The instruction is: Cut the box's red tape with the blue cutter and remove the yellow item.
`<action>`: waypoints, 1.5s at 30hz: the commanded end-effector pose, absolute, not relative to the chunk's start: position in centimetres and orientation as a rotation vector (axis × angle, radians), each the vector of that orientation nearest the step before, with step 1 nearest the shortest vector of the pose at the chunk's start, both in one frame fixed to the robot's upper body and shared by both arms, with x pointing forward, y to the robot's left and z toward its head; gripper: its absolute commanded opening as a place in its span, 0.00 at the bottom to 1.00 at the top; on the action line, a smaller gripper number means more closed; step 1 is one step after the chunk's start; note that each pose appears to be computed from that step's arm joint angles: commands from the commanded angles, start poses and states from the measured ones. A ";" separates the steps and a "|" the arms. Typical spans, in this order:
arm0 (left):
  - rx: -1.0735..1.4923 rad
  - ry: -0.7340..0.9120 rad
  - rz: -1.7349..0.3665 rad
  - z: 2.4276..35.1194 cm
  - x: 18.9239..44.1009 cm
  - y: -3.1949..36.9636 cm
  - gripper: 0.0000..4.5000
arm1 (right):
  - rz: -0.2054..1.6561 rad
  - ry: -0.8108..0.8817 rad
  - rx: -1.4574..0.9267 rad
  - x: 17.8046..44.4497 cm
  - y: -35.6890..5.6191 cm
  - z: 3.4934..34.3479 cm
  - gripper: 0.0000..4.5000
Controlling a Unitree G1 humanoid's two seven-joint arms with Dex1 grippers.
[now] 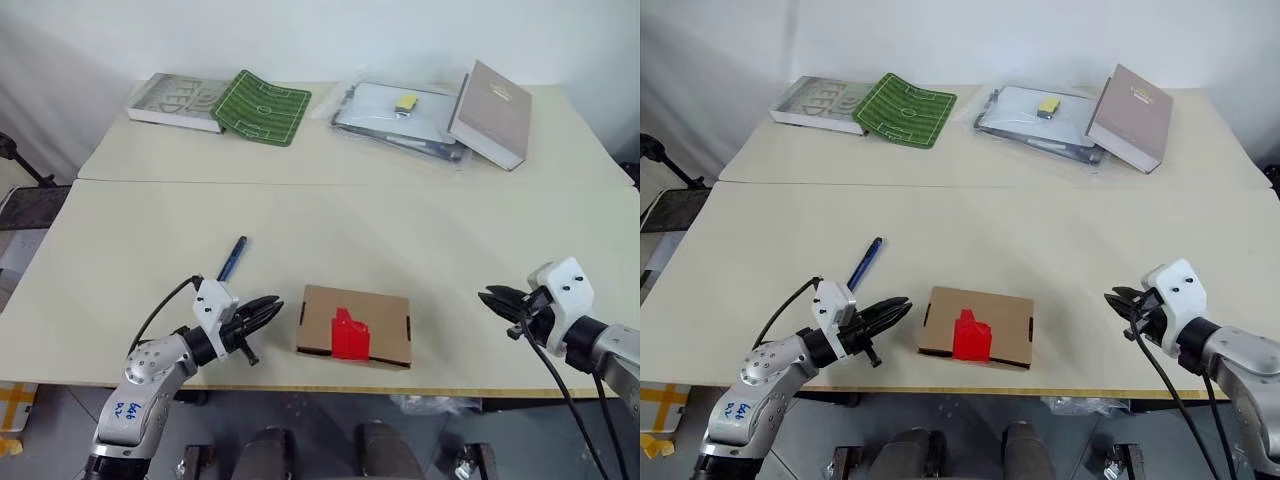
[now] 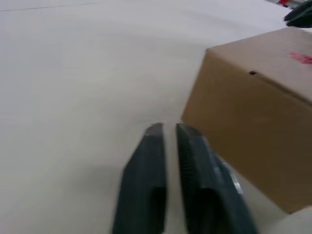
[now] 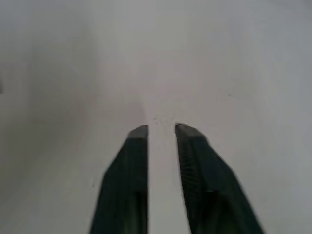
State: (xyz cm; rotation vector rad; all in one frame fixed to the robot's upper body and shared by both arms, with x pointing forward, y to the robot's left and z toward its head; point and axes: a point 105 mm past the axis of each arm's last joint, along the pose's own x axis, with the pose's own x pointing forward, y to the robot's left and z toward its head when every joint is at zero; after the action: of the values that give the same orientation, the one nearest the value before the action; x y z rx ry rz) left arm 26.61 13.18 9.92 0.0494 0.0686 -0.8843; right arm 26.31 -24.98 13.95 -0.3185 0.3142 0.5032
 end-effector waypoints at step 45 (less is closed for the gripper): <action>0.044 0.152 -1.053 8.6 25.6 7.7 0.00 | 0.861 0.585 -0.574 25.2 -21.4 14.2 0.01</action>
State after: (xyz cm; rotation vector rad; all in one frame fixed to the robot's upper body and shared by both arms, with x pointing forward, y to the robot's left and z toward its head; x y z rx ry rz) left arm 25.97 8.62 8.30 0.0427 0.1780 -1.0058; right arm 25.58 -23.40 13.52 -0.5890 0.6276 0.7854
